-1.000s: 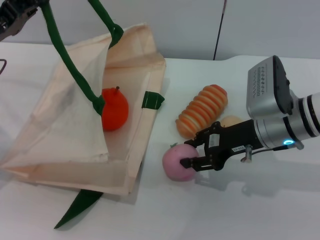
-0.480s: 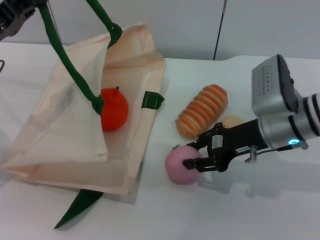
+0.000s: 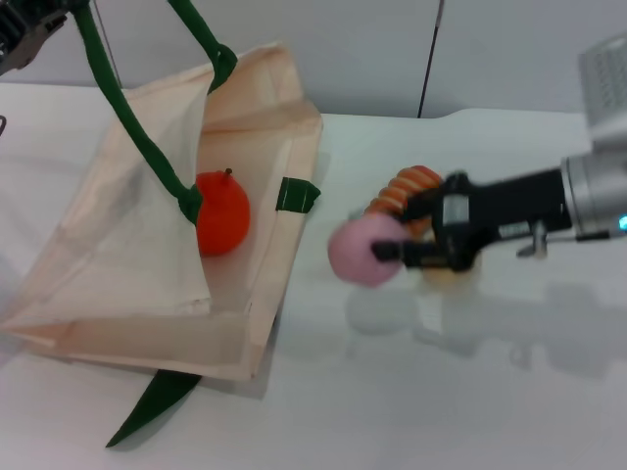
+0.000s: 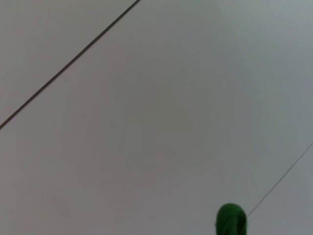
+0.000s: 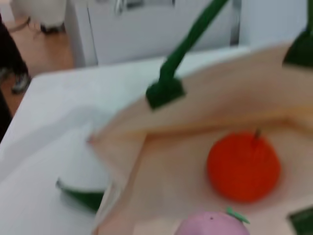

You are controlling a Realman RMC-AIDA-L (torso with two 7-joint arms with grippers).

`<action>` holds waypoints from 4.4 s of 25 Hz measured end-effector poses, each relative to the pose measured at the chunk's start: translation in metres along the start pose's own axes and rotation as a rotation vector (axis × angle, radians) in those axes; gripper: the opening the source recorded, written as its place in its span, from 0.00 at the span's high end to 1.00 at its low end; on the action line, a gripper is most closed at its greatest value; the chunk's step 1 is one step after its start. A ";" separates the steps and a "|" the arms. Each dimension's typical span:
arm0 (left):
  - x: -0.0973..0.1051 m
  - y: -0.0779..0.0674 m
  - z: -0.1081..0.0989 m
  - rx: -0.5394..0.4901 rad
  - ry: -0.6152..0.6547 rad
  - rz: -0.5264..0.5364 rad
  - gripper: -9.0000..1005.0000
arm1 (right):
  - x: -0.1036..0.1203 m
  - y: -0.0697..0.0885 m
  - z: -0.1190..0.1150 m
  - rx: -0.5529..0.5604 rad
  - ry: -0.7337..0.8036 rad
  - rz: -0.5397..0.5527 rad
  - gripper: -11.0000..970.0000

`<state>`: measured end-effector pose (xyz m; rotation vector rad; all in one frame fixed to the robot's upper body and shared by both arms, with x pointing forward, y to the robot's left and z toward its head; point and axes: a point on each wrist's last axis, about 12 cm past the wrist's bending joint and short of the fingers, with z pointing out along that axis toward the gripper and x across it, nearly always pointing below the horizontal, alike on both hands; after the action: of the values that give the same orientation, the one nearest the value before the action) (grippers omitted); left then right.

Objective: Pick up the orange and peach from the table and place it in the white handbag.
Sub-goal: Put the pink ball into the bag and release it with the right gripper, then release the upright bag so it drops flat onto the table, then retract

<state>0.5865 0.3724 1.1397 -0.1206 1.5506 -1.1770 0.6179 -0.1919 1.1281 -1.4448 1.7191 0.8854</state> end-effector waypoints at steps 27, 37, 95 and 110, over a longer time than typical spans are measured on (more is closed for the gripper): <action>0.004 -0.016 0.038 0.097 0.039 -0.003 0.87 | -0.091 -0.025 0.109 0.229 0.038 -0.239 0.59; 0.004 -0.023 0.049 0.134 0.050 0.000 0.87 | -0.107 -0.013 0.134 0.241 0.043 -0.313 0.59; 0.009 -0.004 0.030 0.012 0.033 -0.020 0.87 | -0.065 -0.016 0.125 0.466 -0.010 -0.396 0.09; 0.015 0.015 0.018 -0.138 -0.002 0.028 0.72 | -0.014 -0.049 0.063 0.735 -0.078 -0.146 0.09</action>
<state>0.6029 0.3595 1.1206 -0.1908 1.6260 -1.0471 0.6737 -0.1381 1.1053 -0.9978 1.6082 0.1770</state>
